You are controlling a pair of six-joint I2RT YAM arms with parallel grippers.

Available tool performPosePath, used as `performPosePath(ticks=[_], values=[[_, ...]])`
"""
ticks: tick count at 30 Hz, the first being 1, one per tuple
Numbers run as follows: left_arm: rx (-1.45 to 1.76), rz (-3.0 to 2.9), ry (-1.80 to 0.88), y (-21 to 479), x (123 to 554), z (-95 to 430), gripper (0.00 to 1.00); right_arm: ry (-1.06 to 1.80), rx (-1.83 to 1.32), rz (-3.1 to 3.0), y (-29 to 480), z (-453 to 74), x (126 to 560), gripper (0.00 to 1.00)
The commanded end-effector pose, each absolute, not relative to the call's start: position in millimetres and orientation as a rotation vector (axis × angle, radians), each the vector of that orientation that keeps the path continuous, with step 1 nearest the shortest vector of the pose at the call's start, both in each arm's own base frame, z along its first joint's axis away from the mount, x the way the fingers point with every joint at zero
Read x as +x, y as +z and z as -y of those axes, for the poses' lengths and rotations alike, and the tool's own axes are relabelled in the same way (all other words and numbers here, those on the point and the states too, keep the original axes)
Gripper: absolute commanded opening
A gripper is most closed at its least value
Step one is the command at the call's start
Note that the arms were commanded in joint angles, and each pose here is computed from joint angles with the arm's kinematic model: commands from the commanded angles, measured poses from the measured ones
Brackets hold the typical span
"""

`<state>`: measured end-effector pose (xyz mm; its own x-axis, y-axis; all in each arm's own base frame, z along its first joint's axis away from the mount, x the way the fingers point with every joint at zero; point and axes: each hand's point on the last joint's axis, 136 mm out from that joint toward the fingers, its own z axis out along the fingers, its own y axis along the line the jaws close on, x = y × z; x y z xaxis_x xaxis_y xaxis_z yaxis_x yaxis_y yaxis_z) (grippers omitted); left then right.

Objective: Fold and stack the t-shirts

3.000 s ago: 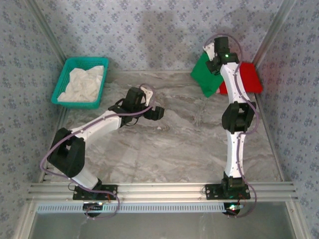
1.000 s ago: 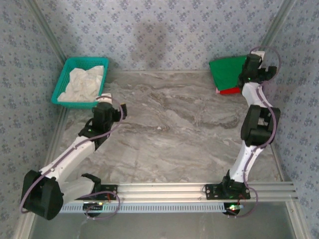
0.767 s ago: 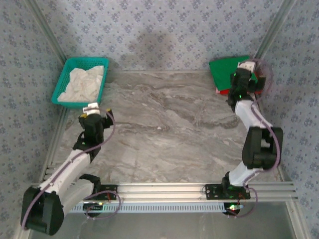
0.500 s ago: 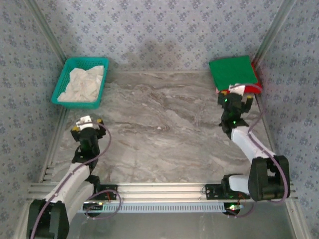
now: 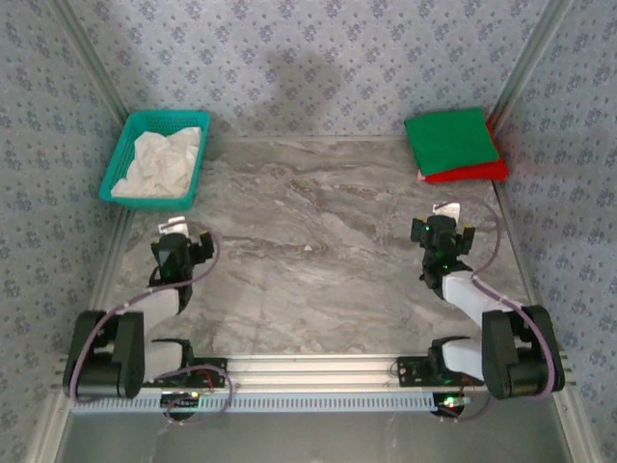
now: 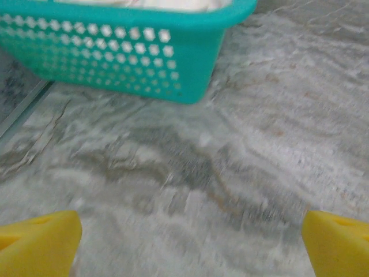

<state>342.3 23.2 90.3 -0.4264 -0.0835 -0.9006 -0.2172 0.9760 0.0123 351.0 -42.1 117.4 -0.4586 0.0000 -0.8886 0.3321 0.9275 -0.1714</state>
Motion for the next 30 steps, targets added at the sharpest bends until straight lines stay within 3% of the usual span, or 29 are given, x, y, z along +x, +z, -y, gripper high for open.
performPosePath(ticks=[1,8,15,19,30], values=[[-0.138,-1.916,0.139,118.8,372.5,-16.1,0.98,-0.316,0.257,-2.007,107.8,43.7,363.4,1.0],[-0.115,-1.839,0.164,100.2,376.7,-18.3,0.98,-0.287,0.136,-1.939,109.6,31.2,387.7,1.0],[0.076,-1.835,0.059,99.3,376.3,12.1,0.98,-0.144,-0.044,-1.823,102.9,2.5,365.3,1.0],[-0.002,-1.95,0.041,90.1,395.9,-2.0,0.98,-0.082,0.016,-1.959,86.4,13.1,391.9,1.0],[-0.077,-1.961,0.013,88.6,397.6,-15.9,0.98,-0.078,0.036,-1.97,85.1,18.6,391.6,1.0]])
